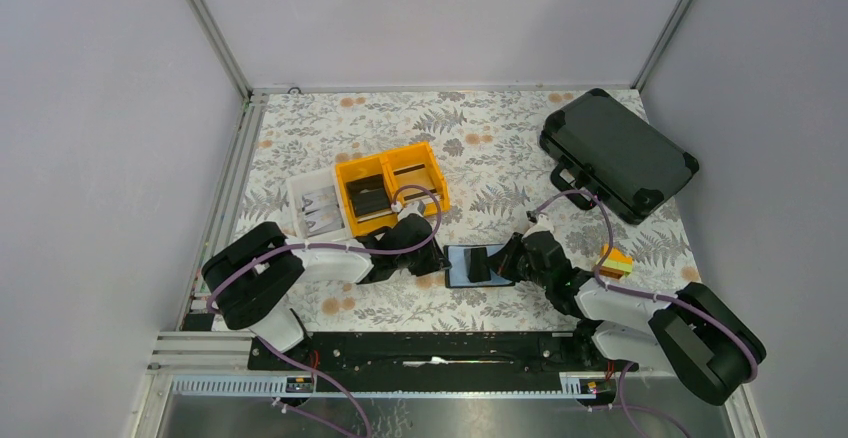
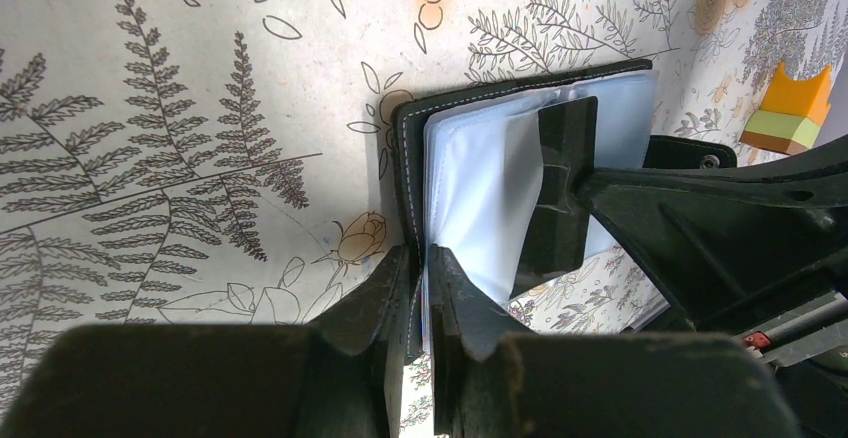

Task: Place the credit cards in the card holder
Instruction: Insert the credit card into the card holder, then close the card holder at the center of the board.

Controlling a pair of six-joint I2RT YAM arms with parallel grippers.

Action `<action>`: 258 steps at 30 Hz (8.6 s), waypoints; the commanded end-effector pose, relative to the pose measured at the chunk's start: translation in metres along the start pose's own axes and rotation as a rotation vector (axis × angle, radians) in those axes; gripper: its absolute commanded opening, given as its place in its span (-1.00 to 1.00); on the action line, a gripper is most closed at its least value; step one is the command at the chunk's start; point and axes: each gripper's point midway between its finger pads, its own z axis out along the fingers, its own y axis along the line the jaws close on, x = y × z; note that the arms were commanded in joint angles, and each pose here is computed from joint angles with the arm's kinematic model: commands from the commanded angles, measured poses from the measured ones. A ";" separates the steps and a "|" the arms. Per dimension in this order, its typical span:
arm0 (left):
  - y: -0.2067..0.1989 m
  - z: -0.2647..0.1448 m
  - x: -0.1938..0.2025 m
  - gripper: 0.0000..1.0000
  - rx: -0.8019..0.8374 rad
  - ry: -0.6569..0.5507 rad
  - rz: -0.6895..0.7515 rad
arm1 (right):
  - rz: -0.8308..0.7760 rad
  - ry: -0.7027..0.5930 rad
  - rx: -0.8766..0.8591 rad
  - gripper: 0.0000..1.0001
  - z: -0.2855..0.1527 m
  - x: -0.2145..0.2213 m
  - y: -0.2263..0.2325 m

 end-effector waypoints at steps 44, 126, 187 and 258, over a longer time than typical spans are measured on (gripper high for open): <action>0.015 -0.007 0.015 -0.65 -0.037 0.055 0.045 | -0.052 0.051 0.059 -0.97 0.007 0.028 0.011; -0.010 -0.007 0.014 -0.03 0.179 0.111 -0.049 | -0.083 0.099 0.259 0.03 -0.019 -0.031 -0.021; -0.032 -0.030 -0.008 -0.07 0.225 0.003 0.001 | 0.030 0.179 -0.066 0.11 -0.025 0.026 0.027; -0.097 -0.117 -0.029 -1.00 0.683 -0.150 0.225 | -0.145 0.003 -0.576 0.78 -0.075 -0.074 0.133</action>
